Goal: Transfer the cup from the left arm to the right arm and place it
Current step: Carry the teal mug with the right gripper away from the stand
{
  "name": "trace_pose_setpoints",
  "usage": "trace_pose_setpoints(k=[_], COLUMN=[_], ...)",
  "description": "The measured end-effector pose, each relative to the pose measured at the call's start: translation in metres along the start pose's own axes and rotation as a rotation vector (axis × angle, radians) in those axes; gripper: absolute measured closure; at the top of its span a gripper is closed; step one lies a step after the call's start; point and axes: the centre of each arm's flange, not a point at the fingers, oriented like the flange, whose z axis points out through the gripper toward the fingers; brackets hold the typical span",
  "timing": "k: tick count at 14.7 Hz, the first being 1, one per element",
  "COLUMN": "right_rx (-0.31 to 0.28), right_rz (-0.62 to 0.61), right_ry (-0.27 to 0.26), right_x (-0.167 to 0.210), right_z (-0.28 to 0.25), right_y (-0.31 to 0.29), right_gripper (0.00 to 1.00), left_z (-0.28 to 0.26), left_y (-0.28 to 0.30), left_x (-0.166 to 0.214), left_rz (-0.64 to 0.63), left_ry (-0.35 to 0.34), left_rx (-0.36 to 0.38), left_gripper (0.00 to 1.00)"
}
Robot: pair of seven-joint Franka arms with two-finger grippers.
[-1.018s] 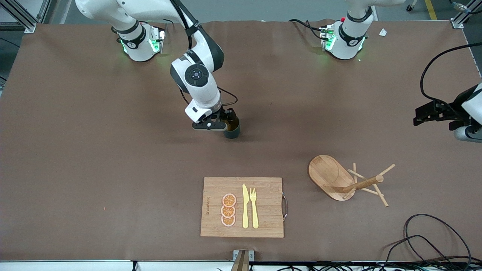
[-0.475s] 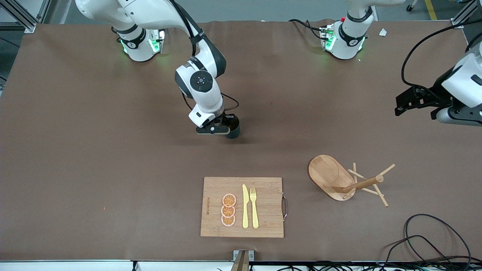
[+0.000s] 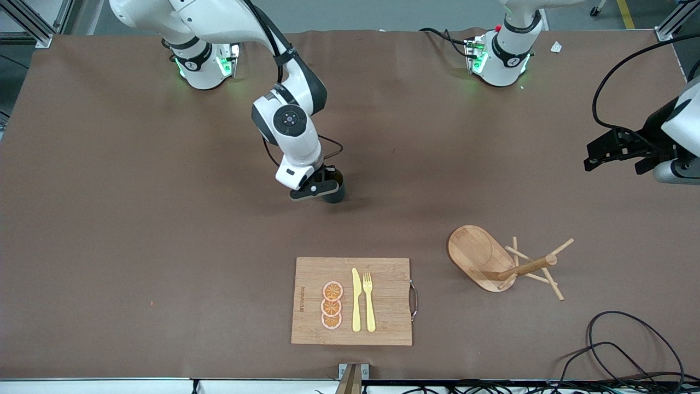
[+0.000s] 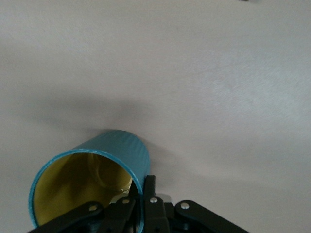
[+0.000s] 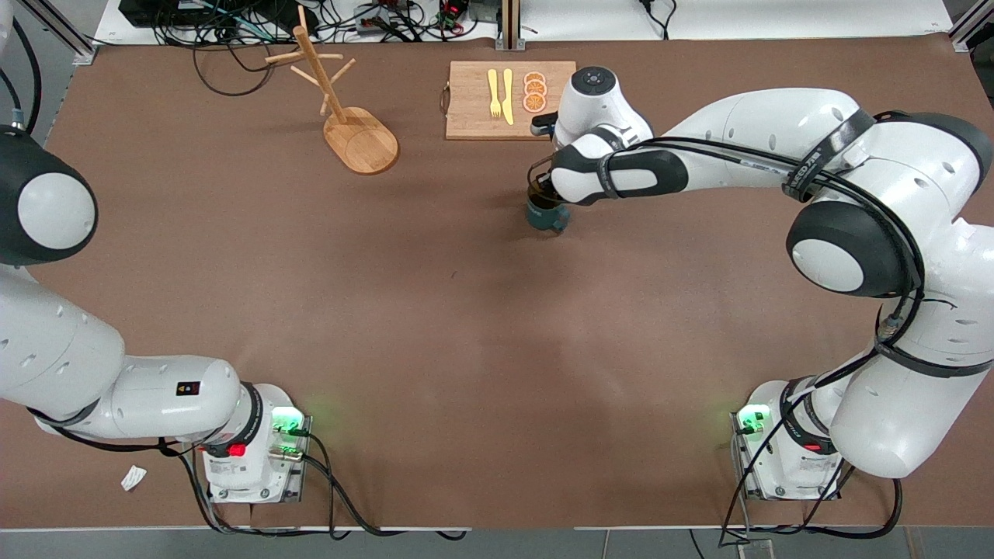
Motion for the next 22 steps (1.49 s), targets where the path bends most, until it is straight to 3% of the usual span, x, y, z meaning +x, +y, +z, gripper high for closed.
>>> trace_pose_setpoints(k=[3,6,12,15,18,22], right_rx=[-0.006,0.004,0.032,0.037,0.025,0.001], right_rz=[-0.109,-0.253,-0.536,-0.610,-0.622,-0.625], right_ry=[-0.030,-0.030,-0.065,-0.055,-0.038,-0.022], right_x=[0.016,0.020,-0.013,-0.033,-0.049,-0.063], right_z=[-0.030,-0.062,-0.055,-0.055,-0.051,-0.031], right_y=[0.052,0.147,0.345,0.419,0.454,0.451], right_gripper=[0.96,0.96,0.96,0.96,0.96,0.96], left_z=[0.000,-0.001,-0.001,0.000,0.000,0.001], left_y=[0.005,0.008,0.009,0.010,0.008,0.002], left_x=[0.000,0.001,0.001,0.001,0.001,0.002], left_rz=[0.013,0.027,0.048,0.049,0.041,0.033], left_ry=[0.004,0.015,0.016,0.014,0.013,0.013], left_rx=[0.021,0.020,0.019,0.018,0.019,0.019], left_gripper=[0.00,0.00,0.00,0.00,0.00,0.00])
